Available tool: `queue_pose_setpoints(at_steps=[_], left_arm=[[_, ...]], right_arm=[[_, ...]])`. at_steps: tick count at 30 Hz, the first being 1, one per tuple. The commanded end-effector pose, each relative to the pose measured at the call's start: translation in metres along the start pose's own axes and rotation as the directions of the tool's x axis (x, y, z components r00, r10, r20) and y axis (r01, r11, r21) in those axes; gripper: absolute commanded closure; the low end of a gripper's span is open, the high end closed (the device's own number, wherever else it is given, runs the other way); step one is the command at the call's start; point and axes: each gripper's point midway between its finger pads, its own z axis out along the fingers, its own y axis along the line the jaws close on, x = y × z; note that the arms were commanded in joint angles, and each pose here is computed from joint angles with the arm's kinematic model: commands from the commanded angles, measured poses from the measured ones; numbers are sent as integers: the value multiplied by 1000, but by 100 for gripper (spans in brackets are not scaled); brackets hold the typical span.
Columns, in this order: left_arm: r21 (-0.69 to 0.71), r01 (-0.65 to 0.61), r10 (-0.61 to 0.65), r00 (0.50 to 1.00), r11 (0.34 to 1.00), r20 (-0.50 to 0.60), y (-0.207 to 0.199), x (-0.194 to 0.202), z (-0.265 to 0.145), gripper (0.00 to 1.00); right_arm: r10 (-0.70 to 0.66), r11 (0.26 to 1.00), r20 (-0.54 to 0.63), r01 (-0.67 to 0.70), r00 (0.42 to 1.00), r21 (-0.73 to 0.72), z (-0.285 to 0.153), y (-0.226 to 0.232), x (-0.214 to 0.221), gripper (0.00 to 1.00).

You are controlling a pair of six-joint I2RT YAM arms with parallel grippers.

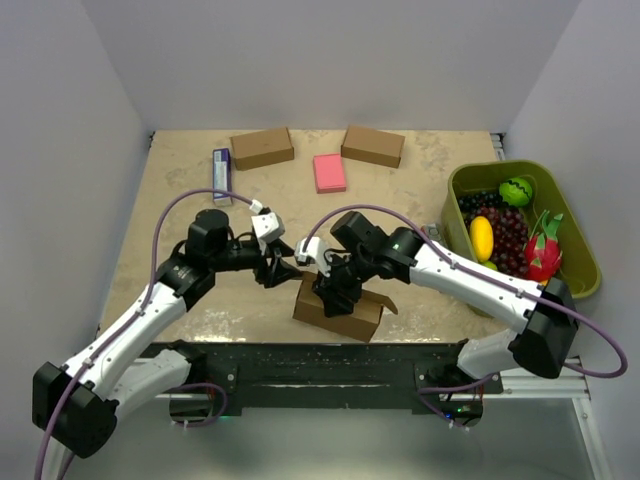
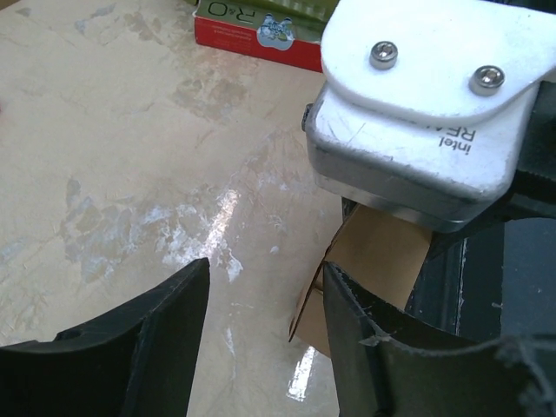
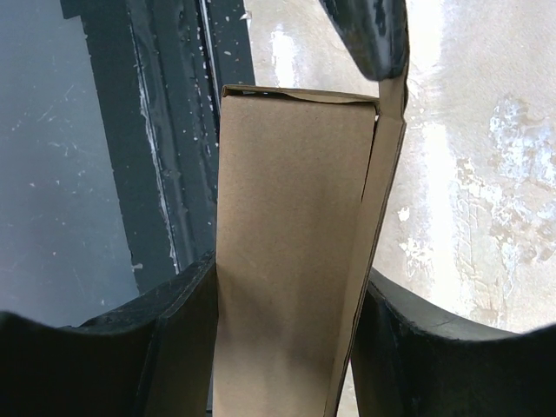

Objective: Fold the paper box

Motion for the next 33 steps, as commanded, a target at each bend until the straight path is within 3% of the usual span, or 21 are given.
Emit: queue_pose_setpoints(at_steps=[1, 7, 9, 14, 20, 25, 29, 33], left_arm=[[-19, -5, 4, 999, 1000, -32, 1, 10, 5, 41], [14, 1, 0, 999, 1000, -40, -4, 13, 8, 43], [35, 5, -4, 999, 999, -44, -8, 14, 10, 48], [43, 12, -9, 998, 999, -59, -10, 17, 13, 79], [-35, 120, -124, 985, 992, -119, -10, 30, 26, 100], [-126, 231, -247, 960, 965, -129, -14, 39, 45, 100], [-234, 300, -323, 944, 925, -63, 2, 33, 46, 100], [-233, 405, -412, 911, 884, 19, 0, 27, 47, 100]], right_arm=[[-28, 999, 26, 27, 999, 23, -8, -3, -14, 59], [-29, 999, 25, 29, 999, 26, -8, -4, -14, 59], [-30, 999, 24, 29, 999, 35, -9, -5, -14, 59], [-31, 996, 34, 28, 999, 88, -12, -13, -16, 62], [18, 954, 40, -29, 999, 299, -16, -50, -18, 63], [61, 935, 38, -71, 997, 348, -3, -64, -10, 63], [86, 909, 27, -90, 996, 407, 4, -78, -1, 65], [96, 889, 53, -109, 994, 444, 9, -86, 4, 65]])
